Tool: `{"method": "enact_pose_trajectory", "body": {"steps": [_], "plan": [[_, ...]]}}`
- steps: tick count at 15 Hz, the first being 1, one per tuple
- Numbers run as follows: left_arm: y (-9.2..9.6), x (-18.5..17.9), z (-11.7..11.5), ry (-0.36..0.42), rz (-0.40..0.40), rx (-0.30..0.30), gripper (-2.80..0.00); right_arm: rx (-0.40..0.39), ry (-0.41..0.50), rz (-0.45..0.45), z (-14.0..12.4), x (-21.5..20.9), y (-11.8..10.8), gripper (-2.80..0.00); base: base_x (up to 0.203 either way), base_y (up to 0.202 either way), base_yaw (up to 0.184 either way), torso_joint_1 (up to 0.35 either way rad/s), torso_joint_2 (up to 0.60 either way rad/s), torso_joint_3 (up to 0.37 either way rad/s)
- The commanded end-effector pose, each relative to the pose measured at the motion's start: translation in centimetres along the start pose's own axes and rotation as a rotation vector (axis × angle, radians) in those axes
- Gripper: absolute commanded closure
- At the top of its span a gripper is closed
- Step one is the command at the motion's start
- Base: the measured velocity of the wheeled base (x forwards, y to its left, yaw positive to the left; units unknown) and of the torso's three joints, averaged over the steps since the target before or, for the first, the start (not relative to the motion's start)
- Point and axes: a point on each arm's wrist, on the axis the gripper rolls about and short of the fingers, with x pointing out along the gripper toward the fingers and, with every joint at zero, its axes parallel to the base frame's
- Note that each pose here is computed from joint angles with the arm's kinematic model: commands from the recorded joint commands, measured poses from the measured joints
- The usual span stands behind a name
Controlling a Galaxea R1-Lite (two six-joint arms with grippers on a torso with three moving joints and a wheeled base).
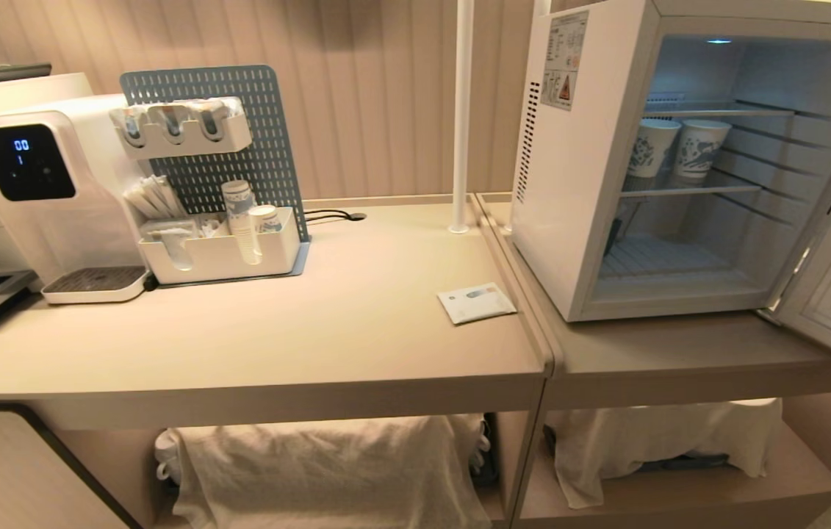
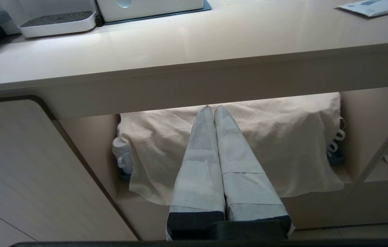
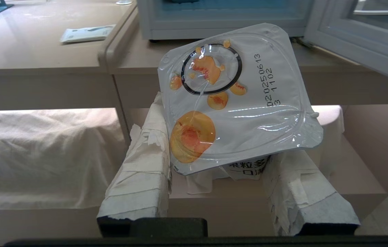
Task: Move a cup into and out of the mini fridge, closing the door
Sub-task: Put the yoghurt in the freezer
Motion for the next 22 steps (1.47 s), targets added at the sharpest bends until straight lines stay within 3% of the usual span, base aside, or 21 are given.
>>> {"method": "enact_pose_trajectory", "body": {"steps": [1,4,13,19,22], "plan": [[0.0,0.01,-0.05,0.002,0.001,-0.003,0.0,-0.001,0.008,0.001,-0.29,0.06,0.01,0.0,0.0,-0.196,0.001,0.002,0.0,0.005],[-0.01,0.01,-0.08,0.005,-0.001,-0.008,0.0,-0.001,0.008,0.002,-0.29,0.06,0.01,0.0,0.0,-0.143,-0.008,0.004,0.0,0.003],[0.0,0.01,-0.02,-0.001,0.001,-0.01,0.0,-0.001,0.008,0.002,-0.29,0.06,0.01,0.0,0.0,0.0,0.0,0.0,0.0,0.0],[0.0,0.0,0.01,-0.001,0.001,-0.003,0.0,-0.001,0.008,0.001,-0.29,0.06,0.01,0.0,0.171,0.0,0.0,0.004,0.01,0.002],[0.0,0.01,-0.05,0.002,0.001,-0.006,0.0,0.001,0.006,0.002,-0.25,0.05,0.01,0.0,0.027,0.0,0.003,0.0,0.0,-0.002]]}}
